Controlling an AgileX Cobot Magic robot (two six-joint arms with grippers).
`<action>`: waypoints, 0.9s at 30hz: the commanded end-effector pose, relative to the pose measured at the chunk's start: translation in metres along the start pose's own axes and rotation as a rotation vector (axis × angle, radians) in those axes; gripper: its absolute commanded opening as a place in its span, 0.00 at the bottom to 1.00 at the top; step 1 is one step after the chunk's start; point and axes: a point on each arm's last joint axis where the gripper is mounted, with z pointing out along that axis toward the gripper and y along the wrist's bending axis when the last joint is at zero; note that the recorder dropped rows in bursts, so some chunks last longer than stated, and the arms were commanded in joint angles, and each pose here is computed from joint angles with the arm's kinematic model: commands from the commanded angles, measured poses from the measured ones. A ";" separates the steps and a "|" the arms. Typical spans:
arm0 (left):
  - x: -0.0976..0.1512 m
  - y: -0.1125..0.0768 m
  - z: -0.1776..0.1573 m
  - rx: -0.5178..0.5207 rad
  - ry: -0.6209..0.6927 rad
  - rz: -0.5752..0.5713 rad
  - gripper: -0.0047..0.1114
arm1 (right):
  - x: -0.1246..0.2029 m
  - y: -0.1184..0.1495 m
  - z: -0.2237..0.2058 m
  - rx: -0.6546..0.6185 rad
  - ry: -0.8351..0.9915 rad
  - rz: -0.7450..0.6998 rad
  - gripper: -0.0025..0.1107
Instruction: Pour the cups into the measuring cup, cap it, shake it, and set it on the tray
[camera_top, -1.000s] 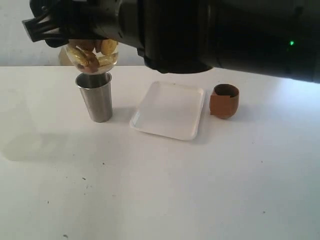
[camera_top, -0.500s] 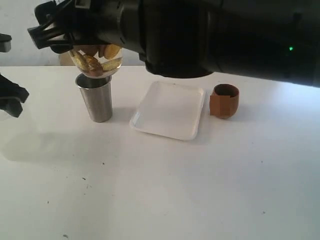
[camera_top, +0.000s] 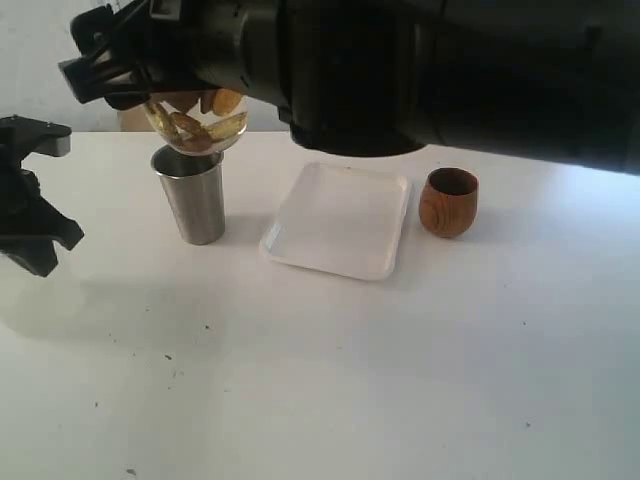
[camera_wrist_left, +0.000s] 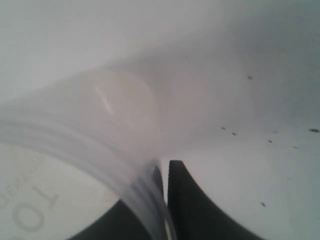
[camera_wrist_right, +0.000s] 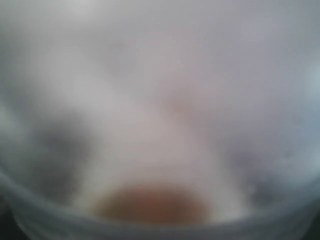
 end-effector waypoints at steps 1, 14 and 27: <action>0.001 -0.043 -0.021 0.106 0.007 0.094 0.04 | -0.009 -0.012 -0.008 0.076 -0.017 -0.093 0.02; 0.001 -0.172 -0.016 0.135 0.024 0.489 0.19 | -0.032 -0.045 -0.035 0.178 -0.075 -0.054 0.02; 0.005 -0.178 -0.064 0.185 -0.212 0.526 0.88 | -0.032 -0.046 -0.035 0.194 -0.068 -0.075 0.02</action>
